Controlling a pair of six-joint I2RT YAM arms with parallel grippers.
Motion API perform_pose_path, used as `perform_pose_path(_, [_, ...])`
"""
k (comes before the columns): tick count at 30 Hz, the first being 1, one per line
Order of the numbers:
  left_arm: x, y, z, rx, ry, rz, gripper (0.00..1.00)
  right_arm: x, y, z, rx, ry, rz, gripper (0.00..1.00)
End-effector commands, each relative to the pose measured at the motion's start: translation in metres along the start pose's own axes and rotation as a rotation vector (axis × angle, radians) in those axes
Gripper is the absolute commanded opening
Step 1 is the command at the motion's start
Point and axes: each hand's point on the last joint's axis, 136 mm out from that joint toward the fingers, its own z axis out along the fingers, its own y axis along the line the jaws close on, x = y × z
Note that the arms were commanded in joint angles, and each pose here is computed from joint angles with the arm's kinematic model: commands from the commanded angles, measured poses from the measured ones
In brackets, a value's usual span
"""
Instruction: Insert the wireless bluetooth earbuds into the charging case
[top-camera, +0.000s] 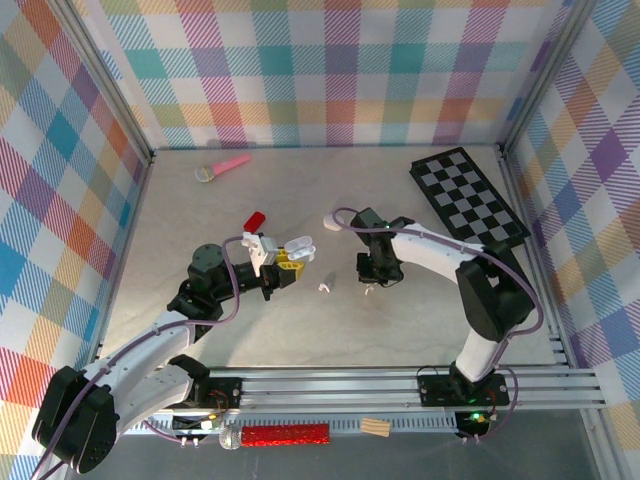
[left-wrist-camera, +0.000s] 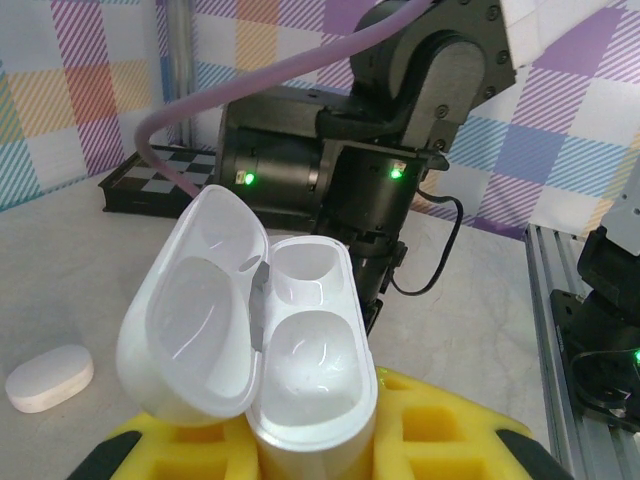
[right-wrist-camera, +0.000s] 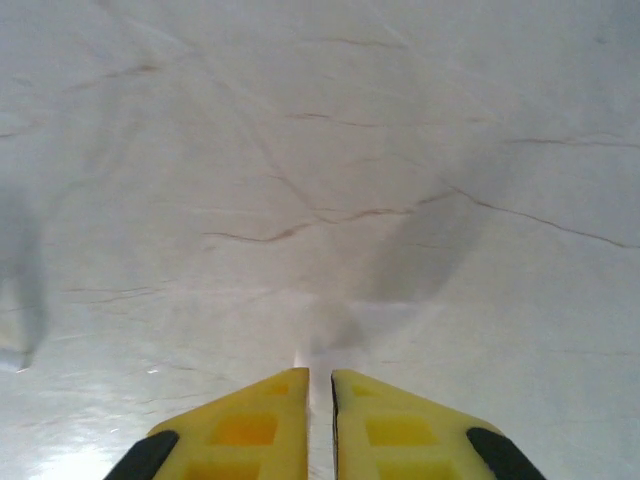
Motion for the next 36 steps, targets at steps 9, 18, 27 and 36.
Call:
perform_pose_path(9, [-0.01, 0.003, 0.0, 0.001, -0.032, 0.012, 0.0, 0.007, 0.013, 0.008, -0.159, -0.076, -0.047, 0.18])
perform_pose_path(18, [-0.008, 0.015, -0.001, -0.04, -0.063, -0.008, 0.0, 0.001, 0.021, -0.012, -0.179, -0.103, -0.123, 0.35])
perform_pose_path(27, [-0.008, 0.017, -0.005, -0.054, -0.07, -0.019, 0.0, -0.013, 0.036, 0.005, -0.166, -0.03, -0.111, 0.5])
perform_pose_path(36, [-0.007, 0.016, -0.006, -0.049, -0.059, -0.022, 0.0, -0.009, 0.058, 0.03, -0.24, 0.079, -0.177, 0.55])
